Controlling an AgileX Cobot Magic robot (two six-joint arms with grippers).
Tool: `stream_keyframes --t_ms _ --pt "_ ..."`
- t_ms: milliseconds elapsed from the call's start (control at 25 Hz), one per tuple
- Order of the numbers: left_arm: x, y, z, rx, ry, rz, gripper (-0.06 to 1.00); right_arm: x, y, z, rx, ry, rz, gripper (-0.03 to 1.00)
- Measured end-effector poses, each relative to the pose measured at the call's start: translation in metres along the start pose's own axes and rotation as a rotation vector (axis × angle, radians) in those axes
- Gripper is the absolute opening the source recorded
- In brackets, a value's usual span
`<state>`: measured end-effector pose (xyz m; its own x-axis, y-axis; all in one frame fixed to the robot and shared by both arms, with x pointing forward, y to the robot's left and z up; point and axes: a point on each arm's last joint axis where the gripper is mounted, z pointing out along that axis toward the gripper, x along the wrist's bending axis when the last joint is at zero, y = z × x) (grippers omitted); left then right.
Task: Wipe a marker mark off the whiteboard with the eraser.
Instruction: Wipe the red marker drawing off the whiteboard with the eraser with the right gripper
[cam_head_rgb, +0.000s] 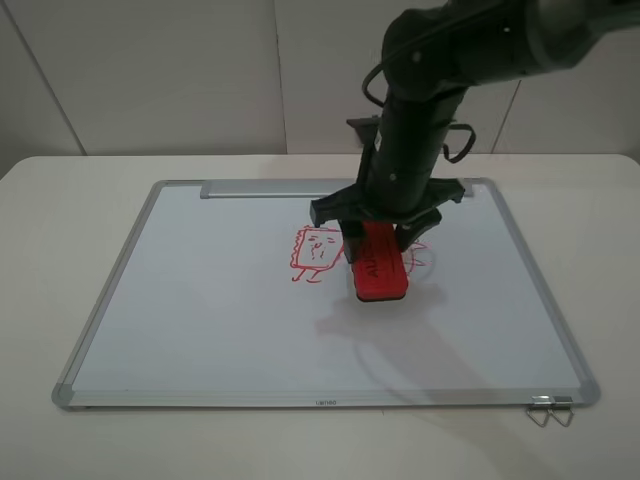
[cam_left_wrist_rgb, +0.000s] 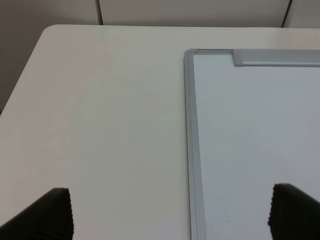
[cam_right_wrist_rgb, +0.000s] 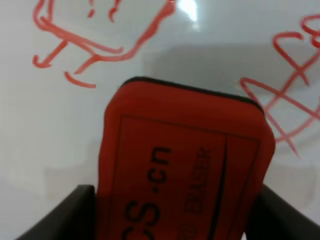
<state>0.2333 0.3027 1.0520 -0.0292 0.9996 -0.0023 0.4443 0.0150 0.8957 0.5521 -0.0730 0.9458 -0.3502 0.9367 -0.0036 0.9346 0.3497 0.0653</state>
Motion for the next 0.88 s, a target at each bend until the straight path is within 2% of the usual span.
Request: stream_keyframes --t_ms 160,280,440,680,880 --pt "0.000 0.000 0.000 0.000 0.000 0.000 0.78 0.041 0.020 0.020 0.057 -0.037 -0.224 0.52" --pt "0.000 0.000 0.000 0.000 0.000 0.000 0.78 0.066 0.032 0.030 0.055 -0.067 -0.311 0.52" --pt "0.000 0.000 0.000 0.000 0.000 0.000 0.78 0.089 0.042 0.029 0.014 -0.066 -0.417 0.52" --pt "0.000 0.000 0.000 0.000 0.000 0.000 0.78 0.102 0.049 0.039 0.014 -0.042 -0.558 0.52" --pt "0.000 0.000 0.000 0.000 0.000 0.000 0.78 0.096 0.052 0.060 0.052 -0.039 -0.562 0.52"
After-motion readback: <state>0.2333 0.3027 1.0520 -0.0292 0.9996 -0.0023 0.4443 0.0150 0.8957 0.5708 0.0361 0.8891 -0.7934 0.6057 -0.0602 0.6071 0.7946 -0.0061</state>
